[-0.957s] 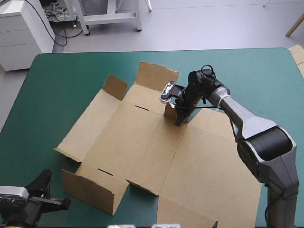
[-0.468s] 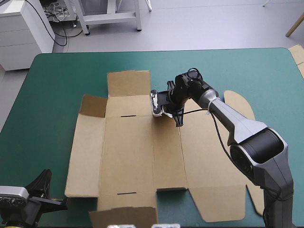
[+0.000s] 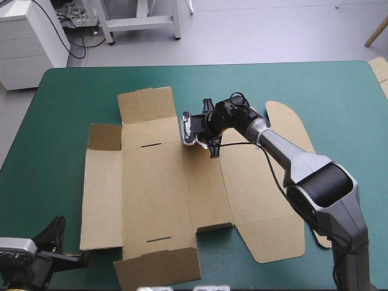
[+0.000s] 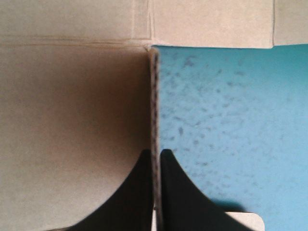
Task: Fold the box
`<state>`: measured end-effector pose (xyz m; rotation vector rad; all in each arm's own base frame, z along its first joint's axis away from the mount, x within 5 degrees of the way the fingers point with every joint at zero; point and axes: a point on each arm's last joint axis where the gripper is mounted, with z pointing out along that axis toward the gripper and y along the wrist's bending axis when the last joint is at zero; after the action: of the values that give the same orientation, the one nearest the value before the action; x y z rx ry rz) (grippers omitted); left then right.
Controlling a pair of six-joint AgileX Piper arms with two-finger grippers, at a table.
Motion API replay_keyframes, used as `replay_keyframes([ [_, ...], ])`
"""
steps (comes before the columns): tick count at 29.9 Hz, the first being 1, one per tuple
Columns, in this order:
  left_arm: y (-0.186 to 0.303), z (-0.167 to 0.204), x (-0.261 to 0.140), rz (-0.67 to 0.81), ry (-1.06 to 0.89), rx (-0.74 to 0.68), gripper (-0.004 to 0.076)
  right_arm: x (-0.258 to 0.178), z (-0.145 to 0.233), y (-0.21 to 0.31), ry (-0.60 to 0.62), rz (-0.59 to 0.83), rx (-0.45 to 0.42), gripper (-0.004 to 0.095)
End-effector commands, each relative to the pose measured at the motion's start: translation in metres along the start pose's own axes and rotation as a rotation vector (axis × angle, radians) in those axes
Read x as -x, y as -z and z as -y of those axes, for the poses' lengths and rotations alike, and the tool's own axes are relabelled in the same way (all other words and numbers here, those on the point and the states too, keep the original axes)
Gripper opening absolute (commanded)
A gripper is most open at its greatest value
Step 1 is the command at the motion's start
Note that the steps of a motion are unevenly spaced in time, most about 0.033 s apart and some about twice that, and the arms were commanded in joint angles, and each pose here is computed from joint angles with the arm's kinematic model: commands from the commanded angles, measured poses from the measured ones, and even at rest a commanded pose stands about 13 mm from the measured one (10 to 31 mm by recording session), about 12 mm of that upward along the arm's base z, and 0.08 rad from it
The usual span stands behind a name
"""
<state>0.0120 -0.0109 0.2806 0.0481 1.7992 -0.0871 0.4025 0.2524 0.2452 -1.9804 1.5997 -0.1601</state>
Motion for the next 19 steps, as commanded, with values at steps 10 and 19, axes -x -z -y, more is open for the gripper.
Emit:
replay_keyframes([
  [10, 0.006, 0.001, 0.013, 0.112, 0.010, -0.007, -0.0008, 0.009, 0.018, 0.020, -0.122, 0.070, -0.124, -0.0022],
  [19, 0.006, 0.001, 0.013, 0.112, 0.010, -0.007, -0.0008, 0.011, 0.020, 0.020, -0.198, 0.102, -0.141, 0.0133],
])
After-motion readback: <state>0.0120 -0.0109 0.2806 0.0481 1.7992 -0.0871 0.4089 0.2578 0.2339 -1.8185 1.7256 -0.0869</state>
